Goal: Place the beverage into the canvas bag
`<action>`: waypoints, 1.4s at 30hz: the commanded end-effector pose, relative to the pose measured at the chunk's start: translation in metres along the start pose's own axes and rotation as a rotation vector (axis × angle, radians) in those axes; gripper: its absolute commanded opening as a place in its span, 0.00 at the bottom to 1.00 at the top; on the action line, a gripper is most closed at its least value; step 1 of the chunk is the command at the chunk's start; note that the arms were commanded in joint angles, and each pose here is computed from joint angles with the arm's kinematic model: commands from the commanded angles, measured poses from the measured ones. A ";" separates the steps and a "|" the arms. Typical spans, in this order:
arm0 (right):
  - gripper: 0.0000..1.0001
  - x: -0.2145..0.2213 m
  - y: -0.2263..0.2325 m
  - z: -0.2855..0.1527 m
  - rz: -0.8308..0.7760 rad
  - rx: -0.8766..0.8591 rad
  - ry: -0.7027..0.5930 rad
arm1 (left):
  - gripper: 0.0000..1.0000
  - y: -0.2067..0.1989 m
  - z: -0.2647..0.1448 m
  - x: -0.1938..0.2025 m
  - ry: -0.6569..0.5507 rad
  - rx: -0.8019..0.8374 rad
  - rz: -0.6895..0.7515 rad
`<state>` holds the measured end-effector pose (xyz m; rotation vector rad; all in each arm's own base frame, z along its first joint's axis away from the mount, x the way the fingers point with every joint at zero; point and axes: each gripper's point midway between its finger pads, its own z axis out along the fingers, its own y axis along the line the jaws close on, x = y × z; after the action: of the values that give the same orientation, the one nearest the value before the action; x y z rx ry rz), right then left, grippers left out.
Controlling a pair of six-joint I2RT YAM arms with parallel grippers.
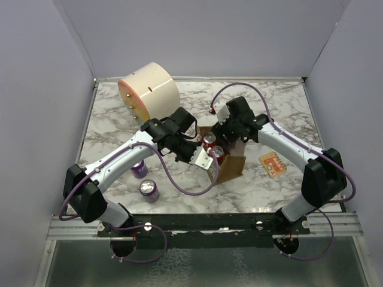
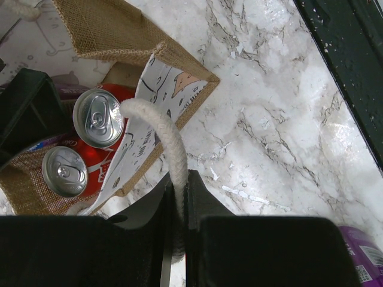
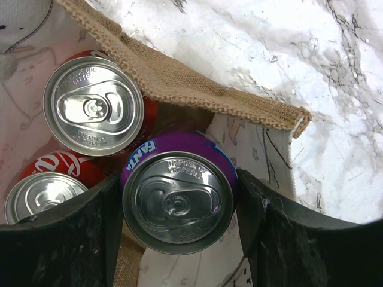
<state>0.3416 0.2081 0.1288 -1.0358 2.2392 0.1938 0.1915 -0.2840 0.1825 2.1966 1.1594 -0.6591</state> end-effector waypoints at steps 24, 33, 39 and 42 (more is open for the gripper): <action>0.47 0.005 -0.002 0.024 0.014 -0.013 -0.015 | 0.00 -0.005 -0.003 -0.003 -0.004 -0.002 0.030; 0.60 0.002 -0.008 0.021 -0.030 0.006 -0.013 | 0.00 -0.004 -0.004 -0.004 -0.006 -0.005 0.031; 0.66 0.003 -0.010 0.019 -0.047 0.010 -0.007 | 0.00 -0.003 -0.002 -0.004 -0.007 0.001 0.027; 0.69 0.003 -0.009 0.019 -0.049 0.005 -0.004 | 0.00 -0.003 -0.002 -0.004 -0.005 0.001 0.029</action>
<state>0.3410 0.2096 0.1022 -1.0723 2.2640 0.2188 0.1909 -0.2833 0.1814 2.1995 1.1546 -0.6572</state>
